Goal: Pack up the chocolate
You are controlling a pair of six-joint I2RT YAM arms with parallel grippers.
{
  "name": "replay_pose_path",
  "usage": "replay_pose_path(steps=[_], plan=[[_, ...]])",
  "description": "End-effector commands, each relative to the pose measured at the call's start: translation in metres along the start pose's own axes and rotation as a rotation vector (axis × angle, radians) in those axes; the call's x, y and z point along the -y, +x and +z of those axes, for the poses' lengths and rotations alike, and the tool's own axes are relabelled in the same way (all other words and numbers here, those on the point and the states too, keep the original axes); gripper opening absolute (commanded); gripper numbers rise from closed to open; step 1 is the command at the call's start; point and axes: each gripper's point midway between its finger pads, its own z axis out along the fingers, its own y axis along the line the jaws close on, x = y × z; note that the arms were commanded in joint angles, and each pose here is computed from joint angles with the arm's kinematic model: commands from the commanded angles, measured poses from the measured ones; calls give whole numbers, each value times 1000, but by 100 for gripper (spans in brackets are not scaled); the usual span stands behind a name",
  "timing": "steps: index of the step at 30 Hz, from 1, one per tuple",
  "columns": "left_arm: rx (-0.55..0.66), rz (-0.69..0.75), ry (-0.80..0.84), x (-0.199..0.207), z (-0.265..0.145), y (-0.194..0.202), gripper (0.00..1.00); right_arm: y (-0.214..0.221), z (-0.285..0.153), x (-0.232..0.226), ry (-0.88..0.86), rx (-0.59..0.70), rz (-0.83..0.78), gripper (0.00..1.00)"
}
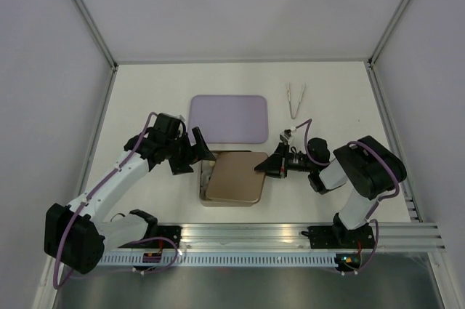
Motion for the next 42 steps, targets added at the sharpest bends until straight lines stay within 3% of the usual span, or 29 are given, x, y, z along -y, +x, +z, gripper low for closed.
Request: replay_pose_path(steps=[1, 12, 20, 26, 30, 42], plan=[[26, 6, 10, 0, 6, -7, 100, 0, -3, -7, -26, 0, -255, 32], [19, 13, 9, -6, 13, -3, 100, 1, -4, 15, 52, -6, -272, 41], [10, 8, 13, -9, 18, 0, 100, 1, -16, 51, 297, -47, -332, 48], [2, 15, 16, -10, 21, 2, 100, -12, -10, 38, 284, -31, -352, 46], [-8, 15, 21, -10, 22, 5, 100, -24, -6, 32, 296, 9, -352, 39], [-38, 33, 98, -2, 27, 12, 100, -41, 19, 21, 386, 53, -395, 41]])
